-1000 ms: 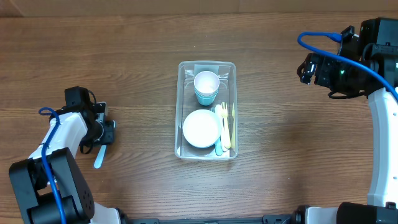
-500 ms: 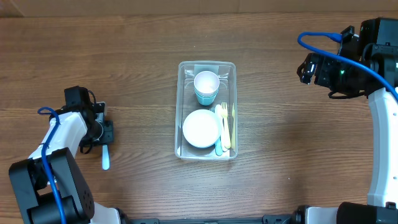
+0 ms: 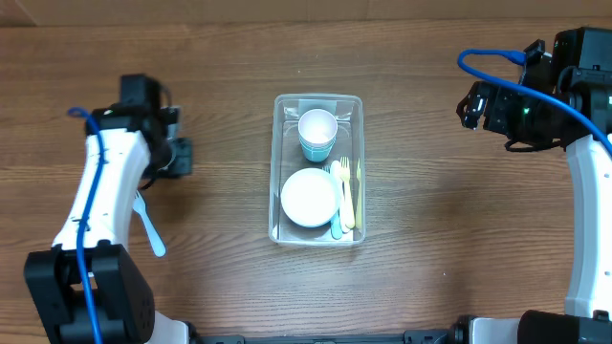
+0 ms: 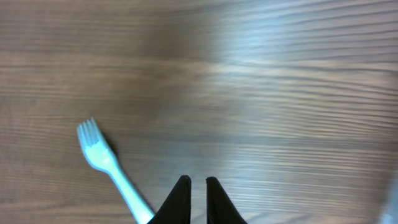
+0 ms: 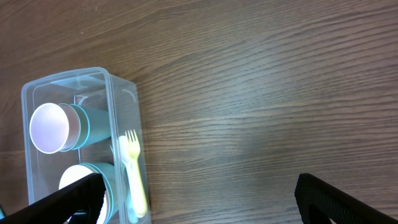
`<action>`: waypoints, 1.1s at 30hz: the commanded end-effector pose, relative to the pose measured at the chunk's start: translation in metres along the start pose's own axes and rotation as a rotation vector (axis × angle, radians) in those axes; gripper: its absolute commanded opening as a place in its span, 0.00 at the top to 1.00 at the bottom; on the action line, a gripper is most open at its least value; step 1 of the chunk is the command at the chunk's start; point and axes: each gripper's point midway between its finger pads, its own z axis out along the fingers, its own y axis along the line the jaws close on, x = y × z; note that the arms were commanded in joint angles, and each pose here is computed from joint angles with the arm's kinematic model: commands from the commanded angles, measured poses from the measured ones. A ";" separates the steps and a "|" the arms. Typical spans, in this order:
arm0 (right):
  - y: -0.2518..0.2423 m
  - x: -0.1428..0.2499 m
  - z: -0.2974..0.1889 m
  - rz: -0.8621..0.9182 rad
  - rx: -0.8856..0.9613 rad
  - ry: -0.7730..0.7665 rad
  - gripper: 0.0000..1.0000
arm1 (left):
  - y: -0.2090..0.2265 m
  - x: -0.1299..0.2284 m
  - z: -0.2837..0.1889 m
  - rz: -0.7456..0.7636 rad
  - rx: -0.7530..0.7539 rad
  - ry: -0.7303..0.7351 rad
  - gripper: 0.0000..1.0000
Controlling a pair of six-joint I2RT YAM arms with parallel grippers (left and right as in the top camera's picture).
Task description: Pack container
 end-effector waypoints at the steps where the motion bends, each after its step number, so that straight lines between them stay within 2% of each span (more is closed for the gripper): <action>1: 0.001 -0.007 -0.008 -0.004 0.000 -0.034 0.00 | -0.014 -0.008 -0.009 -0.001 -0.039 -0.015 0.87; 4: 0.001 -0.007 -0.008 -0.004 0.000 -0.034 0.00 | -0.008 0.002 -0.008 -0.157 -0.012 0.027 0.87; 5: 0.001 -0.007 -0.008 -0.004 0.000 -0.034 0.00 | -0.005 0.005 -0.008 -0.198 0.003 0.039 0.84; 7: 0.001 -0.007 -0.008 -0.004 0.000 -0.034 0.00 | 0.008 0.013 -0.005 -0.282 0.006 0.069 0.51; 9: 0.001 -0.007 -0.008 -0.004 0.000 -0.034 0.00 | 0.025 0.025 -0.003 -0.348 -0.005 0.106 0.31; 11: 0.001 -0.007 -0.008 -0.004 0.000 -0.034 0.00 | 0.041 0.042 0.003 -0.437 -0.017 0.159 0.31; 15: 0.001 -0.007 -0.008 -0.004 0.000 -0.034 0.00 | 0.053 0.071 0.036 -0.521 -0.022 0.207 0.31; 20: 0.001 -0.007 -0.008 -0.004 0.000 -0.034 0.00 | 0.065 0.097 0.076 -0.667 -0.036 0.194 0.30; 27: 0.001 -0.007 -0.008 -0.004 0.000 -0.034 0.00 | 0.101 0.090 0.081 -0.709 -0.139 0.104 0.34; 33: 0.001 -0.007 -0.008 -0.004 0.000 -0.034 0.00 | 0.108 0.069 0.082 -0.679 -0.136 0.016 0.32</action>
